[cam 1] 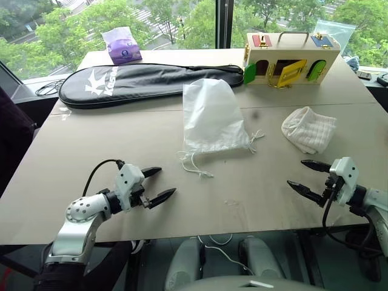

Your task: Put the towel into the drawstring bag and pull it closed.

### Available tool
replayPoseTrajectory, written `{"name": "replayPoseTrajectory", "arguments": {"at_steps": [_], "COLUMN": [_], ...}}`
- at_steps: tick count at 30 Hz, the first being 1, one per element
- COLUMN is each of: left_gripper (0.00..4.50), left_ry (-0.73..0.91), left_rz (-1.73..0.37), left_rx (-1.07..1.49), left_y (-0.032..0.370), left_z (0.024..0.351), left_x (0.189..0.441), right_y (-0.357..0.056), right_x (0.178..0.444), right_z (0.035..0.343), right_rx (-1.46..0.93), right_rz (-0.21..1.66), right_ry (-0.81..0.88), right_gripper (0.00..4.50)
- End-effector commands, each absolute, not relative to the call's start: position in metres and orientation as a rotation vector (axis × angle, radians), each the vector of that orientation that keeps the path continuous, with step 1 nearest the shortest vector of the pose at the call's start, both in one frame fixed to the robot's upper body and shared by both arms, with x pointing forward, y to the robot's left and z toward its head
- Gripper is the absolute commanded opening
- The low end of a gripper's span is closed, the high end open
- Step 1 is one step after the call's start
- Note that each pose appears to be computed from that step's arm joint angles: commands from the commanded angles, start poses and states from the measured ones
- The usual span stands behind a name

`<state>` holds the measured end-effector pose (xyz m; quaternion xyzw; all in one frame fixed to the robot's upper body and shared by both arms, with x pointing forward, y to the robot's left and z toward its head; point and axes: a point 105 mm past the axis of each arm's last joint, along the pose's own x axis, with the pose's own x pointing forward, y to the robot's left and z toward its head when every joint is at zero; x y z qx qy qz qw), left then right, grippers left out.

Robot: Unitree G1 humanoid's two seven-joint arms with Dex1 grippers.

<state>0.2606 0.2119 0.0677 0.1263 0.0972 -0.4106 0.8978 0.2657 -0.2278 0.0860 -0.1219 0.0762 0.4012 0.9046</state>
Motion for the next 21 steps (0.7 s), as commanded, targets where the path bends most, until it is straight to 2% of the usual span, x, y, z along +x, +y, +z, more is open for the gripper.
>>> {"name": "replayPoseTrajectory", "arguments": {"at_steps": [1, 15, 21], "left_gripper": [4.46, 4.46, 4.46], "left_ry": [0.205, 0.189, 0.201], "left_rz": [-0.854, -0.913, -1.016], "left_rx": [0.267, 0.262, 0.190], "left_y": [0.214, 0.209, 0.199], "left_z": [0.069, 0.081, 0.092], "left_x": [0.258, 0.263, 0.261], "right_y": [-0.231, -0.226, -0.222], "right_x": [0.265, 0.260, 0.256], "right_z": [0.098, 0.097, 0.099], "right_rx": [-0.273, -0.260, -0.260], "right_rz": [0.816, 0.808, 0.807], "right_ry": [0.105, 0.083, 0.071], "right_gripper": [4.50, 4.50, 4.50]}}
